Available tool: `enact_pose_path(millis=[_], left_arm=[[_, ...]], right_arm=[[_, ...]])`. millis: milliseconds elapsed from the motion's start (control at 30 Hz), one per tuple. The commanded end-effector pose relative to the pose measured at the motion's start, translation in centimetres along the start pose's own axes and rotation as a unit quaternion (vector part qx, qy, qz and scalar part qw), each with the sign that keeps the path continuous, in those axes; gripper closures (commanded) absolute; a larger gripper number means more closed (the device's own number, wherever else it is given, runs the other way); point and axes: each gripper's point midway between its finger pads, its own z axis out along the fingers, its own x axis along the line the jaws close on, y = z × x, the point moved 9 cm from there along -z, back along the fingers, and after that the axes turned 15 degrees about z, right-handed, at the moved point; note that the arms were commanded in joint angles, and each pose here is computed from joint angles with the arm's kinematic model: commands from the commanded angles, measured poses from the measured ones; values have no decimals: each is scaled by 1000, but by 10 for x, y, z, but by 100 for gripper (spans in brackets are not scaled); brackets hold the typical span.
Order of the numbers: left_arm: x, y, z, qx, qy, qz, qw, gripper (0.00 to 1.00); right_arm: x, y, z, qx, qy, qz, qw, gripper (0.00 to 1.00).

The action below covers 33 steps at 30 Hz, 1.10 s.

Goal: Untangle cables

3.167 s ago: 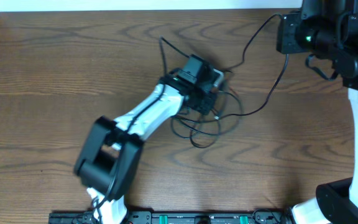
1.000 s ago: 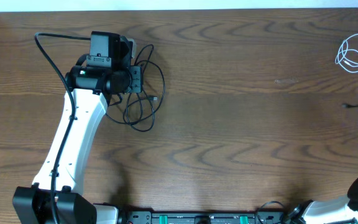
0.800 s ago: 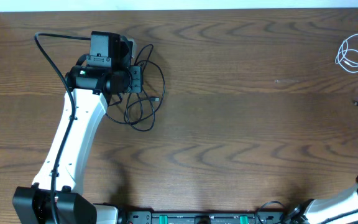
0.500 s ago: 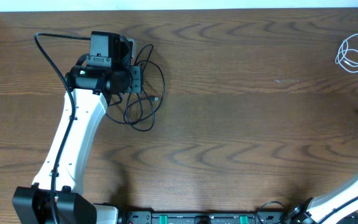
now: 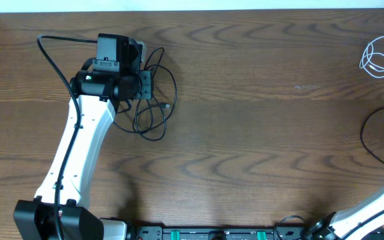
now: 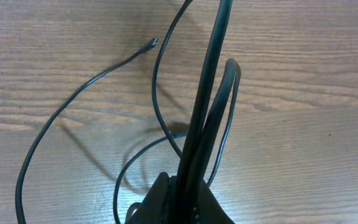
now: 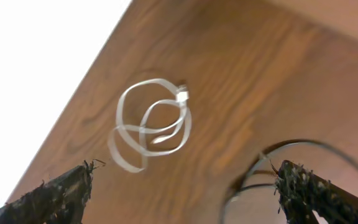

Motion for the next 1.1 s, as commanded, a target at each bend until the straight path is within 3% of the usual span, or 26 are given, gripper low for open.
enact_pose_path(millis=[0, 233, 433, 700, 867, 1067], left_arm=[[-2, -3, 3, 3, -7, -5, 1000, 92], [-10, -1, 4, 3, -14, 5, 1000, 92], [-37, 2, 6, 1, -34, 28, 999, 92], [-80, 7, 7, -3, -67, -59, 996, 92], [-112, 5, 7, -2, -92, -28, 995, 83], [-139, 0, 6, 4, -109, 8, 994, 55]], right_arm=[[14, -11, -3, 55, 72, -11, 996, 7], [33, -38, -1, 119, 118, -70, 983, 11], [71, -90, 3, 203, 168, -153, 953, 12], [120, -160, 7, 264, 181, -244, 915, 11], [136, -189, 8, 278, 171, -275, 904, 9], [147, -216, 5, 299, 161, -297, 892, 9]])
